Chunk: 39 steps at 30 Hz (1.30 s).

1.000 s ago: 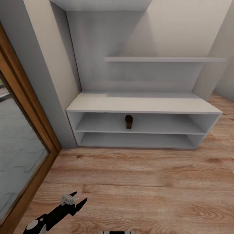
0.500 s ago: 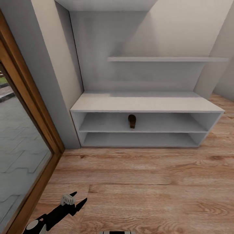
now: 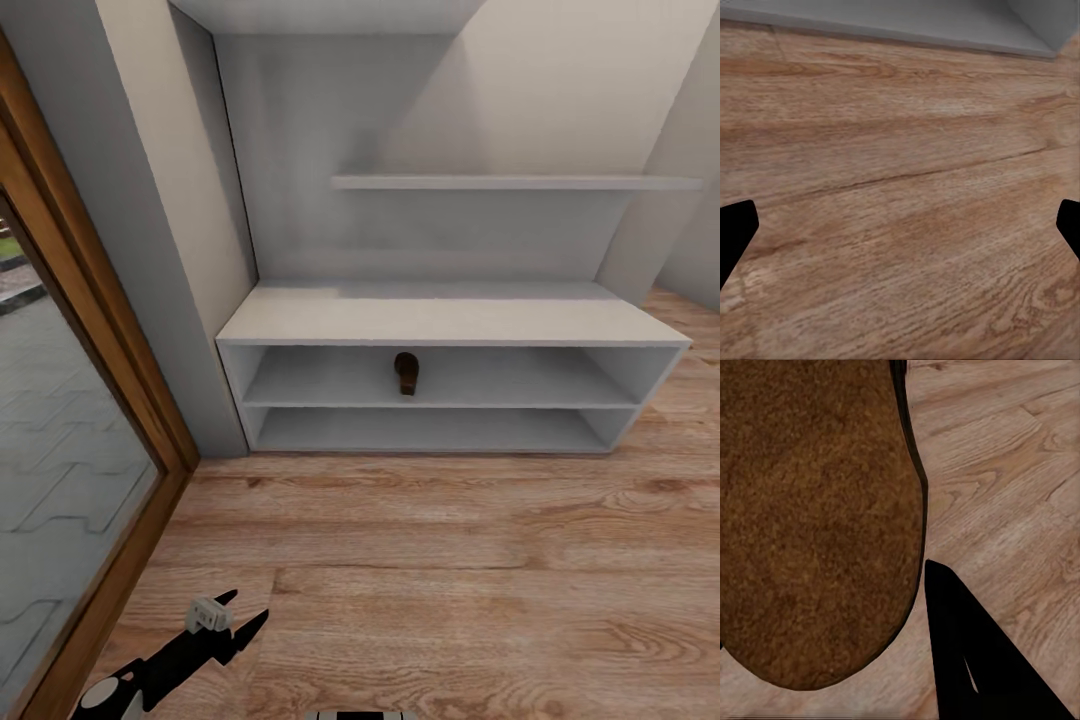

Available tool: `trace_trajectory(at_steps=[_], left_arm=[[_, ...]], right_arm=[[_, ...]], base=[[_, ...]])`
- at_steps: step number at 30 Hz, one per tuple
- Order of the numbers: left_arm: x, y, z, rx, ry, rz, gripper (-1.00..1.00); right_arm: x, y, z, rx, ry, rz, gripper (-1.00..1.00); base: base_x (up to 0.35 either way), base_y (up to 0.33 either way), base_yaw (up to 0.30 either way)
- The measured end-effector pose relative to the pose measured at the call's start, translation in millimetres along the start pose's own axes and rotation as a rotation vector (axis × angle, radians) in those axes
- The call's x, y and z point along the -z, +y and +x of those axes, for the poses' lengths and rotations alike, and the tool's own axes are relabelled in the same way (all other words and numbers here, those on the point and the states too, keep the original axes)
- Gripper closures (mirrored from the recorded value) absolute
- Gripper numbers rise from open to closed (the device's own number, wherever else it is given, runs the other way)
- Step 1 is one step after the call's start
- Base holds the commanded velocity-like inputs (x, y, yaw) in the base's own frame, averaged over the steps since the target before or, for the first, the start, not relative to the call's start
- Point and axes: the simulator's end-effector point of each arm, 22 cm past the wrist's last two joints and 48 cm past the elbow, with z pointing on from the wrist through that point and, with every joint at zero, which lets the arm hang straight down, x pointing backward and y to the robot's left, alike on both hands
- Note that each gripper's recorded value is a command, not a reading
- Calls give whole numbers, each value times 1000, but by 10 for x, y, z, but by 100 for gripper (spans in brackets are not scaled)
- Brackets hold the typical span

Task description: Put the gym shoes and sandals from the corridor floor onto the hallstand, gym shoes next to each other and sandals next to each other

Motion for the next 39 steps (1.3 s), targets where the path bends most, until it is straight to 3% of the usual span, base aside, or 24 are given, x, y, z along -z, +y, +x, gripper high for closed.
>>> trace_trajectory(at_steps=[3, 6, 9, 10, 11, 13, 15, 17, 21, 24, 27, 35, 39], left_arm=[[1, -34, 1, -4, -3, 13, -100], [19, -151, 16, -4, 0, 69, -100], [68, -238, 23, -7, 6, 125, -100], [103, -242, 27, -8, 10, 141, -100], [154, -221, 32, -8, 12, 151, -100], [203, -192, 51, -3, 13, 151, -100], [249, -175, 88, 5, 15, 145, -100], [372, -134, 192, 24, 15, 124, -100], [452, -123, 279, 20, 13, 111, -100], [503, -137, 351, 13, 16, 106, -100], [598, -186, 514, 21, 33, 103, -100], [662, -251, 646, 34, 48, 104, -100], [663, -245, 653, 32, 47, 98, -100]], right_arm=[[69, 328, 291, -23, 50, -47, 100], [97, 819, 529, -30, 97, -140, 100], [92, 1375, 561, 22, 111, -263, 100], [103, 1669, 553, 62, 113, -332, 100], [148, 2117, 523, 127, 109, -437, 100], [239, 2559, 529, 187, 113, -531, 100], [327, 2867, 563, 212, 130, -585, 100], [578, 3651, 638, 237, 214, -674, 100], [783, 4367, 522, 257, 287, -694, 100], [990, 4899, 310, 295, 282, -744, 100], [1091, 5455, -234, 379, 240, -793, 100], [979, 5785, -1239, 383, 201, -774, 100], [967, 5838, -1438, 374, 179, -774, 100]], base=[[0, 0, 0], [0, 0, 0], [0, 0, 0], [0, 0, 0], [0, 0, 0], [0, 0, 0], [0, 0, 0], [0, 0, 0], [0, 0, 0], [0, 0, 0], [0, 0, 0], [0, 0, 0], [0, 0, 0]])
